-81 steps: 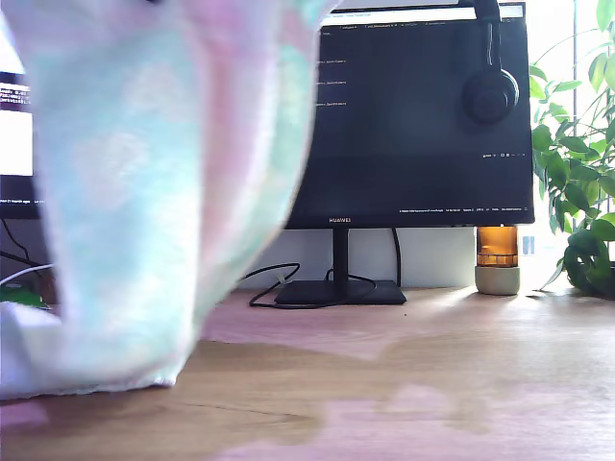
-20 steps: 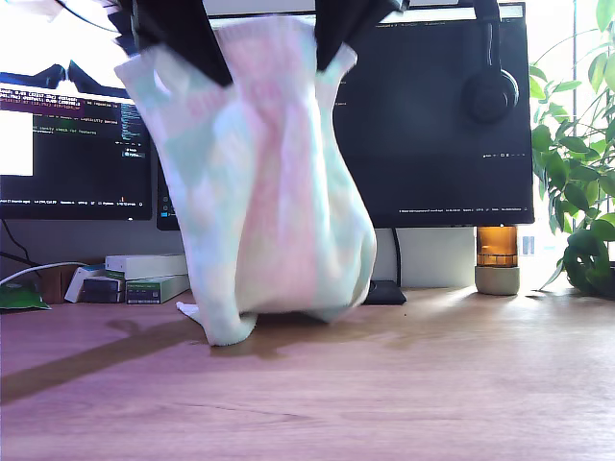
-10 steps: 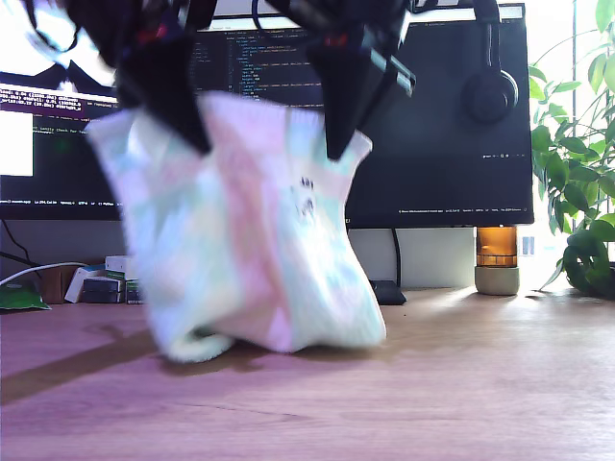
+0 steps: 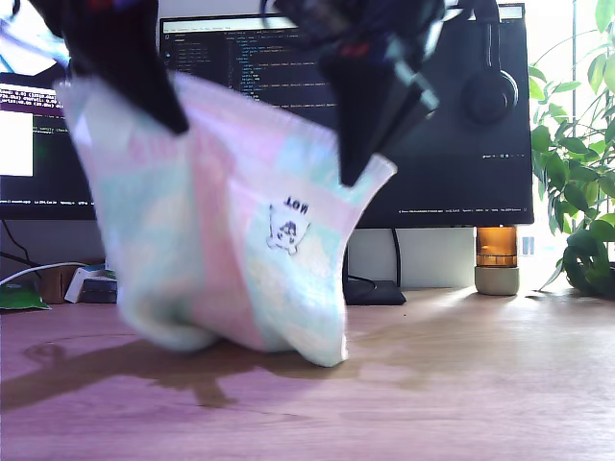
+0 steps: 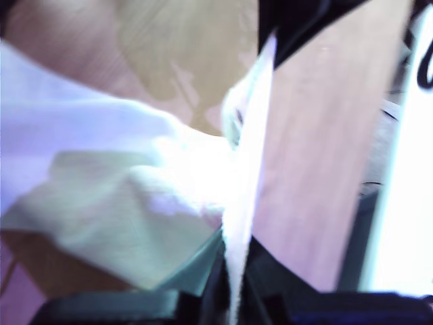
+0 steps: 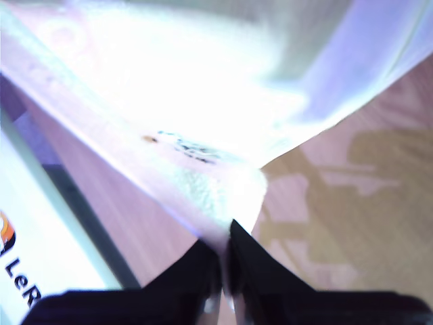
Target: Fold the tea towel to a neat square and place it to the right
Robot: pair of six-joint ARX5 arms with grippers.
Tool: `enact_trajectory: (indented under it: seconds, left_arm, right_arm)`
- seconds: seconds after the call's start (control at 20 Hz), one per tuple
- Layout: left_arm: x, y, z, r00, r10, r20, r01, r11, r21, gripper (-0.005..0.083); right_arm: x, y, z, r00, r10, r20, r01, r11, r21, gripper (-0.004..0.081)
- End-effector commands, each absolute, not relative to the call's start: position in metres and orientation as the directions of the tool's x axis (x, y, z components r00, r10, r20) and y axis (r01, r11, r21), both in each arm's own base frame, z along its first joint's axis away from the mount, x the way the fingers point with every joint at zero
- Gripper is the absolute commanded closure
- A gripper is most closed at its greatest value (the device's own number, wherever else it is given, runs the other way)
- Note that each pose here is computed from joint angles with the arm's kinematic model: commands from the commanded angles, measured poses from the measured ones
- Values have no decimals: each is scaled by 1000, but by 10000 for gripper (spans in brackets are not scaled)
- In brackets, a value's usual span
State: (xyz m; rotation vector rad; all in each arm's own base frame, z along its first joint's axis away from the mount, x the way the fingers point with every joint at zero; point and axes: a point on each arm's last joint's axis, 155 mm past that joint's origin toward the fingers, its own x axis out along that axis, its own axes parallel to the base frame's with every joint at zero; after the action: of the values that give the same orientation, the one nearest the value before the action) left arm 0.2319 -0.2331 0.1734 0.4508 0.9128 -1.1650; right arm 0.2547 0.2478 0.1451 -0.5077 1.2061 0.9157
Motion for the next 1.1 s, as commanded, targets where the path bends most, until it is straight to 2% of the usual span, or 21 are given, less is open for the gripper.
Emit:
enact_trajectory:
  seconds: [0.0,0.35,0.75,0.85,1.05]
  left_arm:
    - [218,-227,147,46,-548,-835,906,375,-196,797]
    - [164,-228,112,-125,-477,-870,890,334,-311,797]
    - [91,-231,102,-332,-378,-864,862,250,-441,798]
    - [73,-228,96,-391,-358,-848,839,240,-488,797]
    - [55,-224,81,-433,-325,-841,824,236,-516,798]
  right_arm:
    - [239,232,129,40,287,-957,-802,580,141,782]
    - [187,196,113,-9,252,-968,-773,611,167,782]
    - [125,171,103,-127,168,-978,-785,585,202,782]
    - [114,166,103,-156,140,-978,-791,575,209,782]
    - [106,161,104,-176,120,-977,-796,566,213,782]
